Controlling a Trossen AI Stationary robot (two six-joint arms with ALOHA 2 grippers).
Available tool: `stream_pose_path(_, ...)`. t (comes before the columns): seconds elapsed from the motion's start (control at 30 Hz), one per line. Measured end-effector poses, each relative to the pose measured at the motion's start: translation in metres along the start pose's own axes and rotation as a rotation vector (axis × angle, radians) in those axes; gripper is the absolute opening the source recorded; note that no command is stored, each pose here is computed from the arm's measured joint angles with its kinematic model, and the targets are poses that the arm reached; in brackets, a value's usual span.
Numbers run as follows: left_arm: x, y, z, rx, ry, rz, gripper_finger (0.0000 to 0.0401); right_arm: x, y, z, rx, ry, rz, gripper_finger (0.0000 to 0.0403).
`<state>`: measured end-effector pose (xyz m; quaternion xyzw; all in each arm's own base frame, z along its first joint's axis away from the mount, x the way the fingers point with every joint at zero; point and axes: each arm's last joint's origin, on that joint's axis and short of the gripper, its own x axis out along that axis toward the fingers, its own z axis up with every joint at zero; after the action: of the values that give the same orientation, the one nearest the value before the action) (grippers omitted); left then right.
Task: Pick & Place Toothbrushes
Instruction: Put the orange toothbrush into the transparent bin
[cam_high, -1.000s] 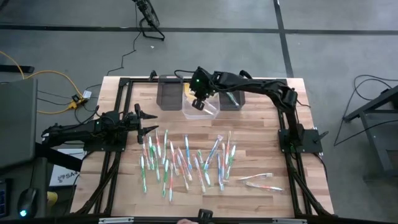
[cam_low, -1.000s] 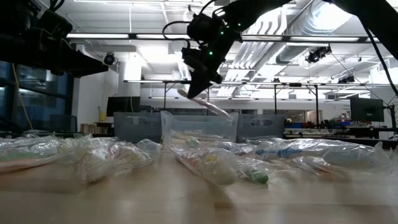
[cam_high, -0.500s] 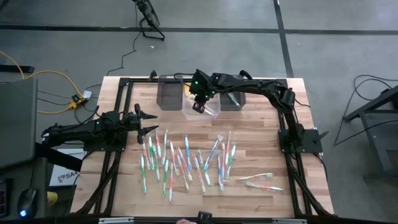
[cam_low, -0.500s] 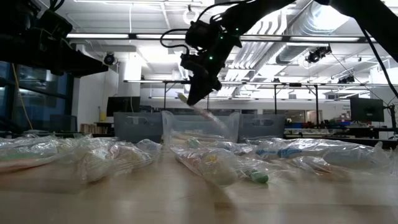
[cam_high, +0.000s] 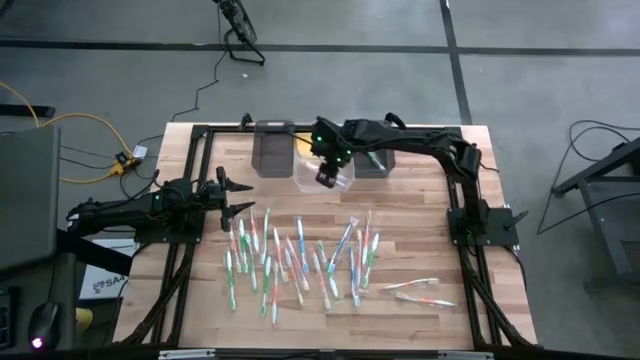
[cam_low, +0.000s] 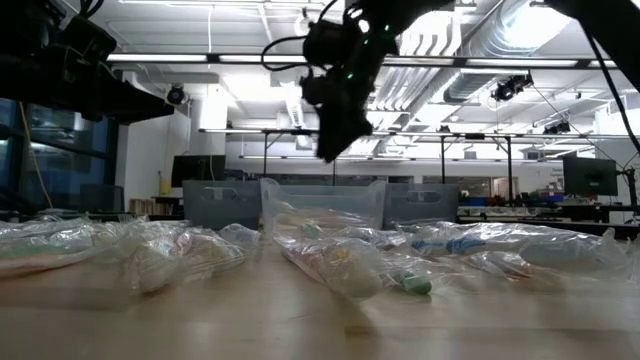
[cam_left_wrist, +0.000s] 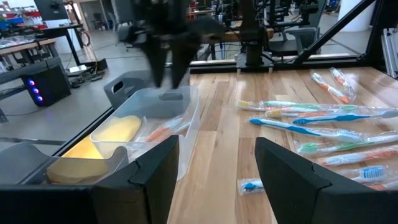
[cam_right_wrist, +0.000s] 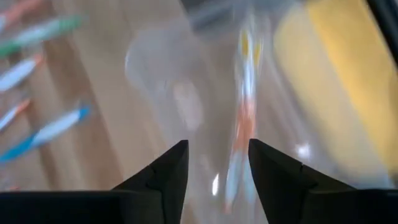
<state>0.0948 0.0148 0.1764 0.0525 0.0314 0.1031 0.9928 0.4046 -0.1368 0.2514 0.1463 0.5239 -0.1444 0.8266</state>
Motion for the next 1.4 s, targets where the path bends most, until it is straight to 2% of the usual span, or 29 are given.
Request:
stream_pose_path(0.13, 0.000, 0.000, 0.000, 0.000, 0.000, 0.000, 0.0206, -0.016, 0.020, -0.019, 0.120, 0.090, -0.038, 0.0161)
stream_pose_path(0.27, 0.000, 0.000, 0.000, 0.000, 0.000, 0.000, 0.0206, -0.024, 0.040, -0.044, 0.188, 0.136, -0.060, 0.0160)
stream_pose_path(0.6, 0.000, 0.000, 0.000, 0.000, 0.000, -0.003, 0.0206, -0.028, 0.083, -0.116, 0.343, 0.246, -0.097, 0.0159)
stream_pose_path(0.73, 0.000, 0.000, 0.000, 0.000, 0.000, -0.003, 0.0206, -0.023, 0.090, -0.136, 0.431, 0.250, -0.164, 0.0159)
stream_pose_path(1.0, 0.000, 0.000, 0.000, 0.000, 0.000, -0.003, 0.0206, -0.002, 0.085, -0.151, 0.579, 0.163, -0.261, 0.0159)
stream_pose_path(1.27, 0.000, 0.000, 0.000, 0.000, 0.000, 0.001, 0.0206, 0.015, 0.082, -0.162, 0.686, 0.118, -0.250, 0.0159)
stream_pose_path(1.4, 0.000, 0.000, 0.000, 0.000, 0.000, 0.001, 0.0206, 0.022, 0.081, -0.166, 0.697, 0.123, -0.255, 0.0159)
